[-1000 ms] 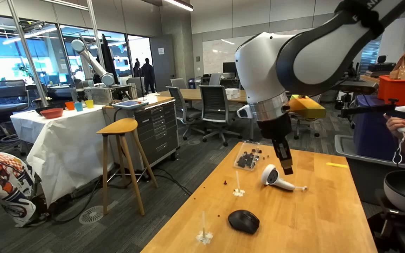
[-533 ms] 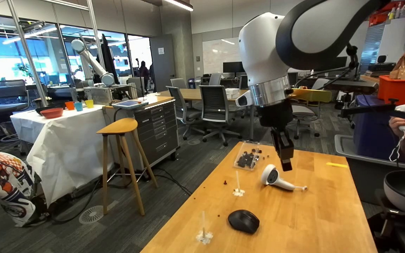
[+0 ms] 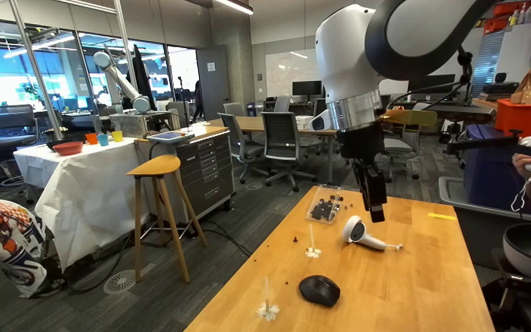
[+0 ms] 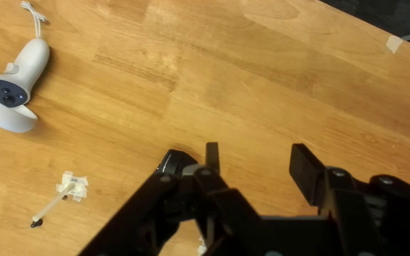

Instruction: Turn on the mouse

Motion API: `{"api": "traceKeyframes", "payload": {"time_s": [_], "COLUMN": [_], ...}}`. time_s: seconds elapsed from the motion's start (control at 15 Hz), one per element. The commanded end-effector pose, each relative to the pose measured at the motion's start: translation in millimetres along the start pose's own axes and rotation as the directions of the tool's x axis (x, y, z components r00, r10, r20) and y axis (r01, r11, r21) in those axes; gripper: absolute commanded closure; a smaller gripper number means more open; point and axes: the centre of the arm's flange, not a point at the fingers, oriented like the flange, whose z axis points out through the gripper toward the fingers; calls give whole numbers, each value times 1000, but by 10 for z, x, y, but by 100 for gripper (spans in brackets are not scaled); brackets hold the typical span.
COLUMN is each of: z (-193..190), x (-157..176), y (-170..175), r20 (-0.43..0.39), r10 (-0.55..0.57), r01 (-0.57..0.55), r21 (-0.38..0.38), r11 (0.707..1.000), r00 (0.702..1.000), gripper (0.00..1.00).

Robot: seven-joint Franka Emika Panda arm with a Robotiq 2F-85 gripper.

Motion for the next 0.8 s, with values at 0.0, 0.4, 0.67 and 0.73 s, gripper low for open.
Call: {"api": "traceKeyframes", "payload": {"time_s": [0.0,0.4,0.67,0.73], "z": [-114,-106,-101,-92], "x": [-84,-84,-137,-160], "y": [-33,-29,4,18], "r20": [-17,-1,35,51], "r10": [-11,-16,-12,-8], "r01": [11,16,10,5], "r21": [11,18,54,61], "r11": [1000,1000,998,998], "r00": [1000,1000,999,999], "gripper": [15,0,0,0]}}
